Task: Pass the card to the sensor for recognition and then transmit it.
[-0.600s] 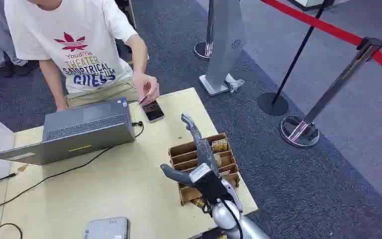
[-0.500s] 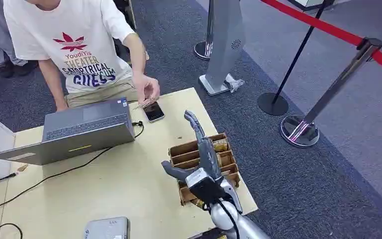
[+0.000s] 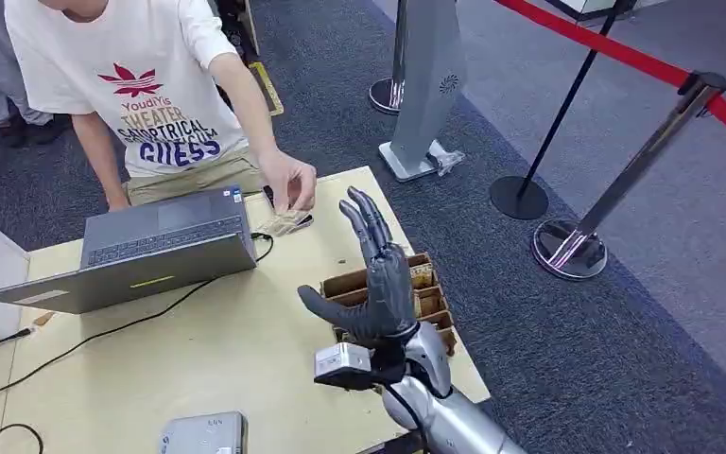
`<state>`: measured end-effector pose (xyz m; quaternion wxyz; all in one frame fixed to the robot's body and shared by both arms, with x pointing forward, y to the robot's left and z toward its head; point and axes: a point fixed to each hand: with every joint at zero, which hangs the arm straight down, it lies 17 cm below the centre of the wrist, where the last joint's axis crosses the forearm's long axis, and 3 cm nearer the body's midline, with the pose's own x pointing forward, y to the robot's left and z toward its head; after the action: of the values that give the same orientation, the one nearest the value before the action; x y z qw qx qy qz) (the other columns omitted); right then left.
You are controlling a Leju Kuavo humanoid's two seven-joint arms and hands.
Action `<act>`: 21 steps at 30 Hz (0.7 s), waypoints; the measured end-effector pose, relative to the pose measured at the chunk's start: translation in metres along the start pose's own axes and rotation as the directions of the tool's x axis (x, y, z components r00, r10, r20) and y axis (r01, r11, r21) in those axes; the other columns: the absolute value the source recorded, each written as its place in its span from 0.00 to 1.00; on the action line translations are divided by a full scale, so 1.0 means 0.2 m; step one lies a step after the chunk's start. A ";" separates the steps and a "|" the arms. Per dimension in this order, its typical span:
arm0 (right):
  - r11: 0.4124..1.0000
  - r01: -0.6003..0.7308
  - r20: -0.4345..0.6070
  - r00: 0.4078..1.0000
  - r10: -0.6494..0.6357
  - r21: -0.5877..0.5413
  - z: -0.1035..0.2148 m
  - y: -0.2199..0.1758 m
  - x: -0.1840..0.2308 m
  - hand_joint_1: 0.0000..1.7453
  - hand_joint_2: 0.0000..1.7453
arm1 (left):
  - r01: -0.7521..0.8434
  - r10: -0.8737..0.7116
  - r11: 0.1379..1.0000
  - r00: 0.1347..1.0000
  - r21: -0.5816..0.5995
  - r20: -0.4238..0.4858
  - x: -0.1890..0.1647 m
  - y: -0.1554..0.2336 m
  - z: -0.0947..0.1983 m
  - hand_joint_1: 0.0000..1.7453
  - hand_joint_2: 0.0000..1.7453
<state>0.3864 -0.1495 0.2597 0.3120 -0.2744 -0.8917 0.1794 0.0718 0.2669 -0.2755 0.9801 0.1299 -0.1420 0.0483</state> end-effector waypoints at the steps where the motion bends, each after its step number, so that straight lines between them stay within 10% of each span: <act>1: 1.000 -0.008 0.008 1.000 0.008 0.007 -0.01 0.01 0.00 0.00 1.00 | 0.000 0.000 1.000 1.000 0.001 0.000 0.00 0.00 0.00 0.00 0.00; 19: 0.994 -0.016 0.098 0.995 0.005 0.107 -0.15 0.24 -0.04 0.00 1.00 | -0.068 0.069 0.997 0.997 0.047 -0.026 -0.03 0.06 -0.01 0.00 0.00; 21: 0.993 -0.014 0.103 0.995 0.002 0.114 -0.15 0.25 -0.04 0.21 1.00 | -0.073 0.074 0.996 0.997 0.050 -0.028 -0.03 0.06 -0.01 0.00 0.00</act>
<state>0.4293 -0.1102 0.2540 0.2805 -0.2499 -0.8937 0.2453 0.0652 0.2796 -0.2759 0.9762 0.1479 -0.1309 0.0897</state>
